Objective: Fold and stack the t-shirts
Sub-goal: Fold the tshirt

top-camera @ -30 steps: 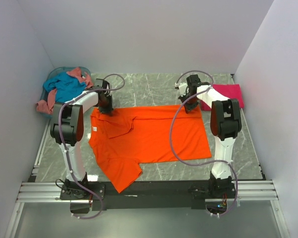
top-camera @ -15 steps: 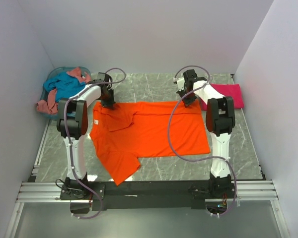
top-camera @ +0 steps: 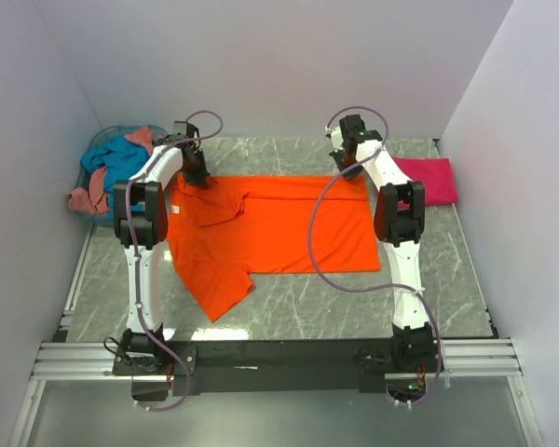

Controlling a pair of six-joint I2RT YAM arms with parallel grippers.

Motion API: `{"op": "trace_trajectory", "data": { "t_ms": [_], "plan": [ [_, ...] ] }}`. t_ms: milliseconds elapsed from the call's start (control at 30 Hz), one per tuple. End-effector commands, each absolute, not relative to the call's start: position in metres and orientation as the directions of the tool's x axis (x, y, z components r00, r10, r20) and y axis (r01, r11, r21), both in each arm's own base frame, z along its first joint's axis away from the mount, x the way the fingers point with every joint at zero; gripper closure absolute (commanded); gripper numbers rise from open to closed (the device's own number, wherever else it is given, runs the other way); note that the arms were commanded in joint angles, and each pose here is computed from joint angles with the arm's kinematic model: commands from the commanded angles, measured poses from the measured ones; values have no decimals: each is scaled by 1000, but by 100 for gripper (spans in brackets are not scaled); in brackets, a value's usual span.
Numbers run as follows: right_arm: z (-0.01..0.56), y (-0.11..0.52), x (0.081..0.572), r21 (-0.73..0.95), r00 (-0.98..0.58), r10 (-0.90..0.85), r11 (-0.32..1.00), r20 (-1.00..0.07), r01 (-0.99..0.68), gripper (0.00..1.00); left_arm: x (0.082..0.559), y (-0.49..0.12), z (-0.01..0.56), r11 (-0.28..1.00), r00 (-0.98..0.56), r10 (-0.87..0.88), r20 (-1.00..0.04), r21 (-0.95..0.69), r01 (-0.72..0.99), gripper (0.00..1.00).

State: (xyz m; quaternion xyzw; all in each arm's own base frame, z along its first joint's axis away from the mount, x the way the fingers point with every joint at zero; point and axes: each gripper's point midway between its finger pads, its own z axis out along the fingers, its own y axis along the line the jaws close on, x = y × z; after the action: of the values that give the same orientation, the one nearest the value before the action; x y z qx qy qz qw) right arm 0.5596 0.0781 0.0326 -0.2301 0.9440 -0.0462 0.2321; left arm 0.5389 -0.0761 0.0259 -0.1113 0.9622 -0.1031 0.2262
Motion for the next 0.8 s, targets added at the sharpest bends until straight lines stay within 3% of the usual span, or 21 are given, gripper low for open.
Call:
{"op": "trace_trajectory", "data": {
  "t_ms": [0, 67, 267, 400, 467, 533, 633, 667, 700, 733, 767],
  "plan": [
    [52, 76, 568, -238, -775, -452, 892, -443, -384, 100, 541, -70, 15, 957, -884, -260, -389, -224, -183, 99],
    [54, 75, 567, -239, -771, -453, 892, -449, -384, 100, 548, -78, 36, 954, -866, -255, -429, -258, -153, 95],
    [141, 86, 571, -219, -671, -410, 909, -618, -354, 100, 559, -119, 159, 936, -747, -224, -626, -350, 13, 60],
    [197, 95, 549, -181, -603, -395, 905, -693, -385, 100, 539, -126, 262, 922, -619, -227, -752, -370, 112, 54],
    [224, 99, 522, -170, -560, -405, 890, -723, -424, 98, 523, -121, 281, 933, -576, -207, -791, -338, 128, 52],
    [220, 110, 494, -127, -533, -429, 850, -729, -511, 89, 485, -109, 303, 939, -515, -206, -832, -316, 134, 48],
    [259, 132, 444, -120, -365, -463, 735, -808, -667, 68, 428, -90, 321, 931, -389, -275, -879, -345, 123, 20],
    [258, 134, 416, -120, -333, -471, 704, -817, -700, 63, 414, -83, 322, 923, -359, -311, -880, -370, 109, 1],
    [258, 146, 394, -90, -286, -467, 633, -837, -769, 49, 383, -77, 316, 908, -332, -350, -876, -405, 110, 1],
    [235, 147, 371, -97, -256, -514, 564, -819, -820, 43, 368, -73, 313, 872, -339, -418, -843, -478, 111, 1],
    [249, 148, 350, -139, -182, -512, 527, -839, -839, 35, 354, -74, 307, 852, -352, -442, -825, -508, 123, 1]
  ]
}}
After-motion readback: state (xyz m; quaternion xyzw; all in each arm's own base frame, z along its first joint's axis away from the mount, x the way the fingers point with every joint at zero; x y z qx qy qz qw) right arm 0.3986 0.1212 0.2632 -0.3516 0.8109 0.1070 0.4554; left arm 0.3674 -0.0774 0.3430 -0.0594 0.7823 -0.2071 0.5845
